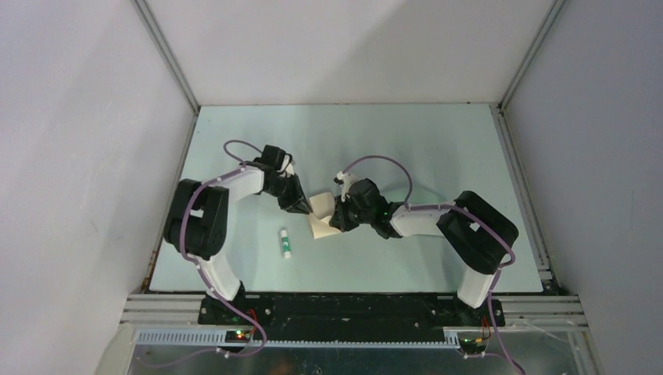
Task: Place the letter into the envelope and seal it
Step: Fold the letter.
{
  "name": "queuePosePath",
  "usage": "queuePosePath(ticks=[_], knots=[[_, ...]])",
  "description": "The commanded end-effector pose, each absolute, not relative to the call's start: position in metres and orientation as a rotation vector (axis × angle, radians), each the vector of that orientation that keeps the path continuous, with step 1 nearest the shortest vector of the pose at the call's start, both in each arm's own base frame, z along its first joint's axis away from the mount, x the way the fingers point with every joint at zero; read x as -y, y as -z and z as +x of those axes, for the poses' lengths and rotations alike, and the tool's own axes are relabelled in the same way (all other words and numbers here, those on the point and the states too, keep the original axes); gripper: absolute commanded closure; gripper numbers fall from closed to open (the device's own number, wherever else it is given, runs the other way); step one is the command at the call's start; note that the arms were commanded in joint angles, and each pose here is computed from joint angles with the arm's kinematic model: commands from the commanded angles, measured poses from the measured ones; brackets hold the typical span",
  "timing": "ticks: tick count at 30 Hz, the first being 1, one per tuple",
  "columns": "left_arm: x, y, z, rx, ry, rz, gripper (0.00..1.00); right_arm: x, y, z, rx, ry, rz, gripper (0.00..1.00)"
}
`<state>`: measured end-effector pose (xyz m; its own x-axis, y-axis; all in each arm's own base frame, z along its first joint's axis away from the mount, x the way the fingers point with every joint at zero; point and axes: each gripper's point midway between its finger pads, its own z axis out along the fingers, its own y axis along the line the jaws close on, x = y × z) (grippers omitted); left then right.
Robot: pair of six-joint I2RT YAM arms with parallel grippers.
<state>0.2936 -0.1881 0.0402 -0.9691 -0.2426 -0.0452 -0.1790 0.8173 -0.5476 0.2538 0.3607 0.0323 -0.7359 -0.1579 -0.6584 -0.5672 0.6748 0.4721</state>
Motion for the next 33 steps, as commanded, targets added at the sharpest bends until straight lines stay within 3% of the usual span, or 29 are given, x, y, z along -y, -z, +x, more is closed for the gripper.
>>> queuePosePath(ticks=[1,13,33], knots=[[0.188,-0.024,0.299,-2.903,0.851,-0.361,0.8,-0.371,-0.042,0.258,-2.278,-0.942,-0.558,1.0],[0.177,-0.002,0.319,-2.932,0.728,-0.427,0.82,-0.38,-0.045,0.244,-2.271,-0.96,-0.657,1.0],[0.182,-0.033,0.326,-2.848,0.816,-0.423,0.81,-0.392,-0.004,0.249,-2.46,-0.842,-0.651,1.0]])
